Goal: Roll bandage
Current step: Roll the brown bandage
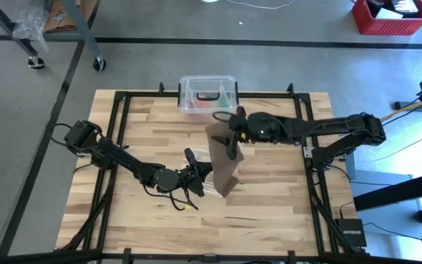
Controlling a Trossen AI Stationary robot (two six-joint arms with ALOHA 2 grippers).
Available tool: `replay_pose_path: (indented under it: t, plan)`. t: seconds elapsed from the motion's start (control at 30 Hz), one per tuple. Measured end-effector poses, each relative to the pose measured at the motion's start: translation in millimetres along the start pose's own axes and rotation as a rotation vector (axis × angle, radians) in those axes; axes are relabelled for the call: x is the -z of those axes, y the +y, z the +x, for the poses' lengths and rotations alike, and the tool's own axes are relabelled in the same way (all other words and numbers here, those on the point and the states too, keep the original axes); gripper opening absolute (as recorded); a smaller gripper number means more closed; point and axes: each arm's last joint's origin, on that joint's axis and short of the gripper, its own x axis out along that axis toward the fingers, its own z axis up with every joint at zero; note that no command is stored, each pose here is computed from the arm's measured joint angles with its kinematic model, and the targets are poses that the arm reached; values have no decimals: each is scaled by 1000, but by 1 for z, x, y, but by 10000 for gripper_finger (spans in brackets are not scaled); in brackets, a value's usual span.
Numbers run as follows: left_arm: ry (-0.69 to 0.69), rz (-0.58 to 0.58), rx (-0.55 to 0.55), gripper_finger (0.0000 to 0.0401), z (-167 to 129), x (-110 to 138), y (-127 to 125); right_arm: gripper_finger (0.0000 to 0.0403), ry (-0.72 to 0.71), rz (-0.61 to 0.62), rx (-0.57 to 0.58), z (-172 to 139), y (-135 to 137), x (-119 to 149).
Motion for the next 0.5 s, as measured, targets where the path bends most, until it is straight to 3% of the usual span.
replay_pose_path:
  t: [0.13,0.2,0.33,0.5]
  plan:
    - [4,5,2,0,0,1,0,291,62,102,10,1,-10,5]
    - [3,1,3,0,0,0,0,304,100,211,4,1,-10,8]
    - [5,-5,4,0,1,1,0,313,182,313,-108,-5,-8,11]
    - [18,2,14,0,1,3,-1,314,190,369,9,-7,-14,13]
